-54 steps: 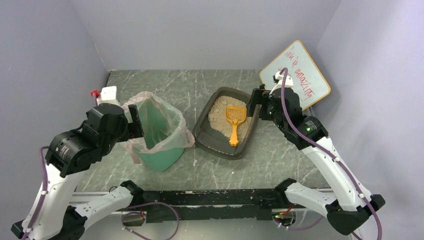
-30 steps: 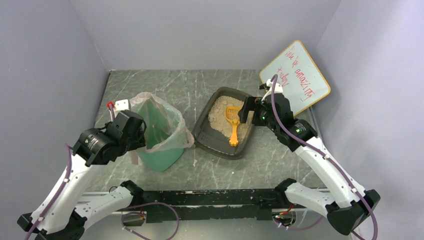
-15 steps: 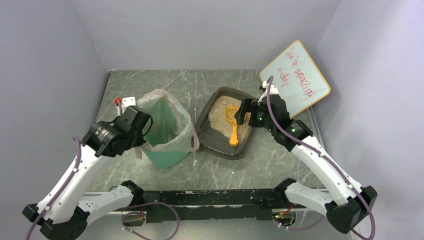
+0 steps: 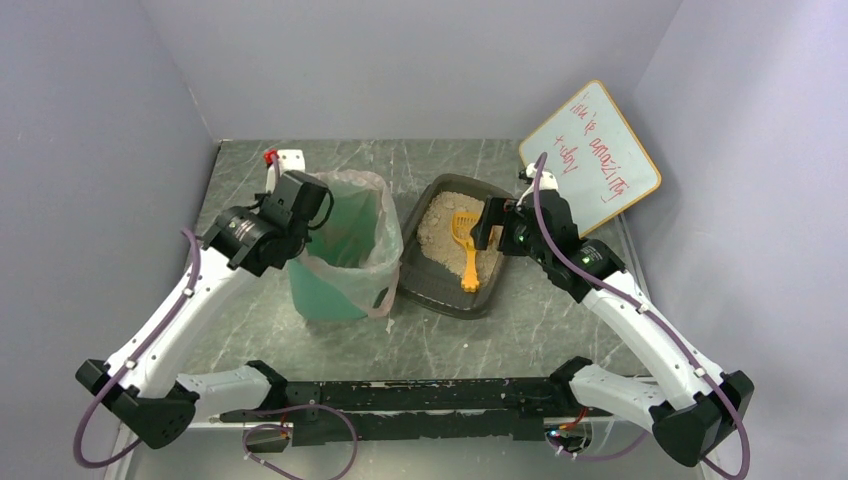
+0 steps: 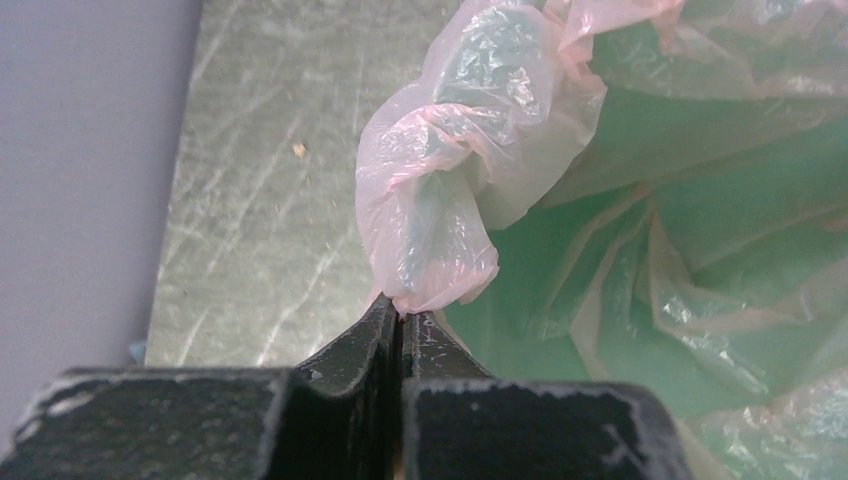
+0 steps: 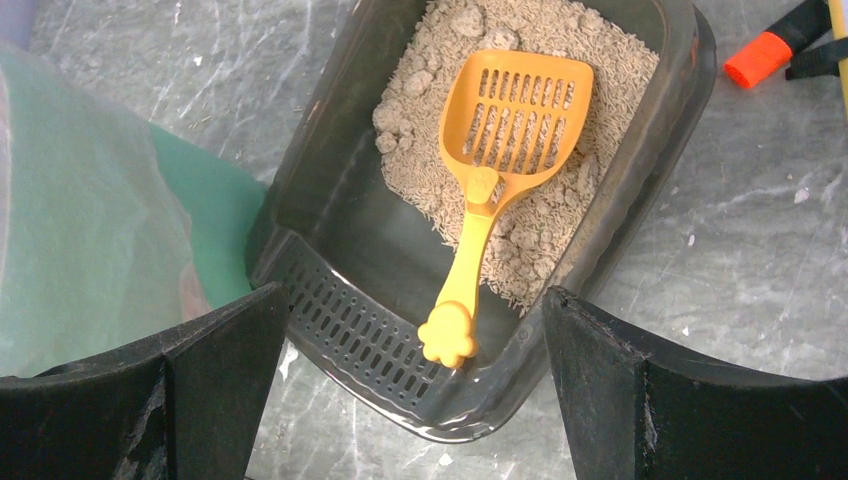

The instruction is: Clean the litter box

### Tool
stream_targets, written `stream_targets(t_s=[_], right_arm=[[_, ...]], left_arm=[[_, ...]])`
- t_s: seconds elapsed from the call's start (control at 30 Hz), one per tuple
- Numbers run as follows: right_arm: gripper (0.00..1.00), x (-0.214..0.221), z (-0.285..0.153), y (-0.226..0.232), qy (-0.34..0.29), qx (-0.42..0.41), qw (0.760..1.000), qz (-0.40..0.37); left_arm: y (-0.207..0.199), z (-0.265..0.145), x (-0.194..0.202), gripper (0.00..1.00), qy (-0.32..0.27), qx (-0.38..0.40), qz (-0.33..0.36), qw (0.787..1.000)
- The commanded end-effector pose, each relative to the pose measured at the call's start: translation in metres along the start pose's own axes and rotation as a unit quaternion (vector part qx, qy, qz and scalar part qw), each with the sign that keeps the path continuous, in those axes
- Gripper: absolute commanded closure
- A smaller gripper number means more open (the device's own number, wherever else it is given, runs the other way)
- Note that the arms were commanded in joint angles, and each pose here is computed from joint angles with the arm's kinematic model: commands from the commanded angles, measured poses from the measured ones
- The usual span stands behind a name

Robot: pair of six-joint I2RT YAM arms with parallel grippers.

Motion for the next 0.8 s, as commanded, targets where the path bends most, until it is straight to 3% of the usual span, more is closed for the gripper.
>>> stream_targets(t_s=[0.0, 0.1, 0.47, 0.77], right_arm=[[0.0, 0.004, 0.001, -0.011, 0.003, 0.038, 0.999, 0.017], [0.0, 0.009, 0.002, -0.019, 0.014, 0.062, 0.998, 0.021], [0.0, 0.026, 0.001, -0.026, 0.058, 0.085, 0.995, 0.019], [0.0, 0.04, 0.002, -0.033, 0.091, 0.101, 0.991, 0.014]], left_arm=[[0.023, 0.01, -0.052, 0.95, -0.082, -0.053, -0.02, 0.995], [0.037, 0.028, -0.063, 0.95, -0.084, -0.046, -0.046, 0.994], [0.028, 0.067, -0.071, 0.95, -0.074, 0.004, -0.09, 0.993], [0.016, 0.086, -0.062, 0.95, -0.043, 0.03, -0.082, 0.995]])
Point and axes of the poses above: each gripper's point midway between its finger pads, its own z axis out along the fingers, its own y axis along the line the jaws close on, x = y × z, the point moved 2 cm from there along -z, back along the fingers, and after that the axes turned 2 degrees about z, right-handed, at the moved point
